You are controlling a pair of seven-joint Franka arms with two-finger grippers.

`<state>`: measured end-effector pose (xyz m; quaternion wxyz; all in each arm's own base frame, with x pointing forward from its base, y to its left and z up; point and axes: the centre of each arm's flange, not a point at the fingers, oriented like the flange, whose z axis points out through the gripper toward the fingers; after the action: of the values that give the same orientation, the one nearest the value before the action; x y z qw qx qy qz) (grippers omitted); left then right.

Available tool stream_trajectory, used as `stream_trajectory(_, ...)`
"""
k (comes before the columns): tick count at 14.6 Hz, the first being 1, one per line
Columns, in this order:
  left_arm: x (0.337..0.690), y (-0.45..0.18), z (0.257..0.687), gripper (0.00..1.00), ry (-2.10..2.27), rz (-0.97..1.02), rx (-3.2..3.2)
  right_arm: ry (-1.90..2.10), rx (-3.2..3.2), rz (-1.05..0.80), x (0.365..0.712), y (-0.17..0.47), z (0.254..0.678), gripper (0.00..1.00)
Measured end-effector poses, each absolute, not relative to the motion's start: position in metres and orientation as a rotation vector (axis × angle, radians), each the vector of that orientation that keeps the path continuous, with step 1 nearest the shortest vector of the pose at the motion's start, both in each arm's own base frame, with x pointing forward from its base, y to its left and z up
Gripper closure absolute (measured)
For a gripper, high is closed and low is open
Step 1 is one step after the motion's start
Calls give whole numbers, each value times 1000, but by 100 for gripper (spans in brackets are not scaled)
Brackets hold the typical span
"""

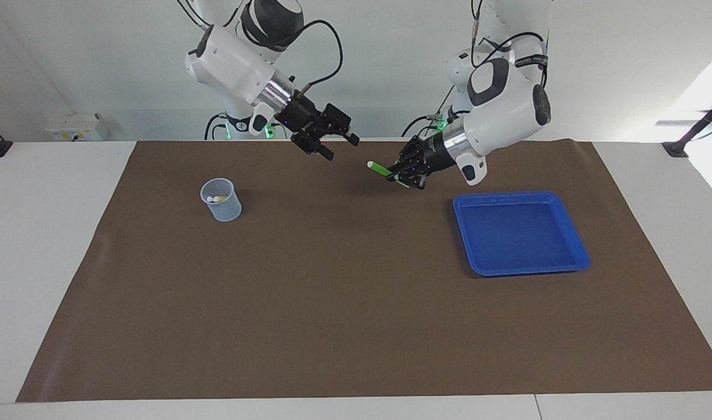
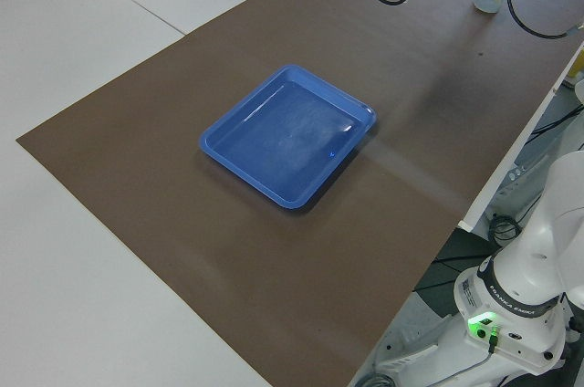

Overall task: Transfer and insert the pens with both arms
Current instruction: 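Grasp the green pen with the right gripper, open the left gripper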

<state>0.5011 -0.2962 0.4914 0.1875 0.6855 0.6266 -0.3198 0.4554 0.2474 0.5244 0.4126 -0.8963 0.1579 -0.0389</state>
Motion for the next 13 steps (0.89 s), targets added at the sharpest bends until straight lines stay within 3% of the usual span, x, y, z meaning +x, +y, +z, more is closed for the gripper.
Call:
stream_trajectory(11,497,-308,492,83,1813,-899,1827,355,-2268,-168,458,253,518,14)
stream_trajectory(13,495,-312,494,83,1810,-908,1818,367,-2273,-172,462,253,512,22)
